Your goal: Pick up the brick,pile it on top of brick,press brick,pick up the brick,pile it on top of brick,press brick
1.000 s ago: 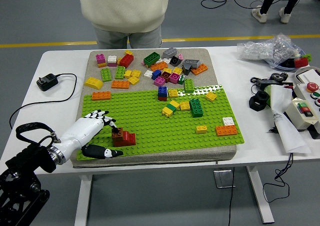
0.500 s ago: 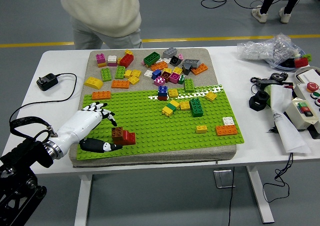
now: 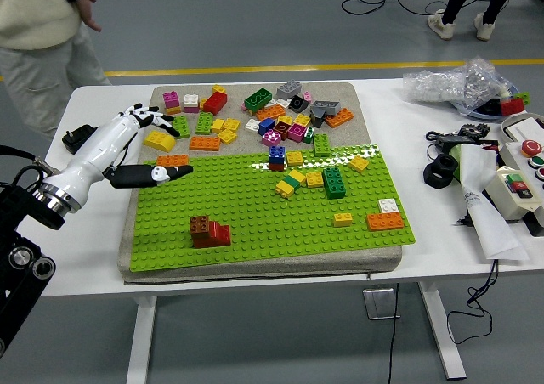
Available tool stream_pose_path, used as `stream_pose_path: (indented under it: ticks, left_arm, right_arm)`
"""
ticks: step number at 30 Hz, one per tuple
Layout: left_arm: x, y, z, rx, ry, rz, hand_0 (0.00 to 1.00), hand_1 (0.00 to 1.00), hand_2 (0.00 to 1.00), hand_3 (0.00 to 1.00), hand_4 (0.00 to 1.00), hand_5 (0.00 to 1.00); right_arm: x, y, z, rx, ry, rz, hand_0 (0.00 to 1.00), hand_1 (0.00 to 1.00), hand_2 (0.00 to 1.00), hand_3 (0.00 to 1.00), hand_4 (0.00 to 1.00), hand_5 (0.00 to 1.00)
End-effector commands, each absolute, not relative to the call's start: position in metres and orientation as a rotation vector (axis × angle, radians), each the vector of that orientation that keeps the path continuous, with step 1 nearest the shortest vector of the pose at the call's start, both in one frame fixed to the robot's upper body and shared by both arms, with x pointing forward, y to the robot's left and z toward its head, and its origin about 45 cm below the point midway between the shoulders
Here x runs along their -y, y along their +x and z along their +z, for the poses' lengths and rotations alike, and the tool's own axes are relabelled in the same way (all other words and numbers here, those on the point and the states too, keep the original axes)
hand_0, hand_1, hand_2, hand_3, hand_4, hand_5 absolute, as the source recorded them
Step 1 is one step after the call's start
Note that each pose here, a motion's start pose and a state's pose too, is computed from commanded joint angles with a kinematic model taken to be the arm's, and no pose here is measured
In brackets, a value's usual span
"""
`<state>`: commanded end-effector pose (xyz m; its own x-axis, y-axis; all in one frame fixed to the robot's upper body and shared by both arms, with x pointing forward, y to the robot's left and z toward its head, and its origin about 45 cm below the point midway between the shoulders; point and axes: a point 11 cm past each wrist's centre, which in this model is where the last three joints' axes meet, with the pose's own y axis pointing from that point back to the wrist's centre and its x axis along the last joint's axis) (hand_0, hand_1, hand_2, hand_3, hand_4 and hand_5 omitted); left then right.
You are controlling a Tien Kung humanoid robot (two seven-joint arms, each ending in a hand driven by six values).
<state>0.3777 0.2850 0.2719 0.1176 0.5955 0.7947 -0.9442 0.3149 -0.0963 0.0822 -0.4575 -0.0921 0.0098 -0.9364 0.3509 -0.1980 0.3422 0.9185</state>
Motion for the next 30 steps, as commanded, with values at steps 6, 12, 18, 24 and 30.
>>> stream_pose_path:
  ticks: [6, 12, 18, 24, 30]
  left_arm:
    - [-0.301, 0.402, 0.286, 0.745, 0.395, 1.27, 0.956, 0.901, 0.786, 0.907, 0.983, 0.588]
    - [-0.319, 0.418, 0.285, 0.584, 0.284, 1.357, 0.954, 0.923, 0.815, 0.952, 0.968, 0.587]
    - [-0.327, 0.427, 0.285, 0.512, 0.222, 1.407, 0.954, 0.934, 0.82, 0.96, 0.903, 0.564]
    - [-0.328, 0.431, 0.285, 0.491, 0.21, 1.416, 0.961, 0.952, 0.827, 0.967, 0.843, 0.515]
    - [-0.328, 0.434, 0.286, 0.473, 0.187, 1.427, 0.955, 0.949, 0.825, 0.969, 0.832, 0.51]
  right_arm:
    - [0.456, 0.085, -0.092, 1.453, 1.103, -0.803, 0.761, 0.676, 0.718, 0.737, 0.998, 0.683]
    - [0.456, 0.088, -0.092, 1.445, 1.109, -0.793, 0.761, 0.676, 0.718, 0.737, 0.998, 0.683]
    - [0.451, 0.083, -0.094, 1.424, 1.112, -0.8, 0.761, 0.676, 0.718, 0.737, 0.998, 0.683]
    - [0.446, 0.083, -0.096, 1.409, 1.123, -0.8, 0.761, 0.676, 0.718, 0.737, 0.998, 0.683]
    - [0.449, 0.086, -0.095, 1.417, 1.121, -0.792, 0.761, 0.676, 0.718, 0.737, 0.998, 0.683]
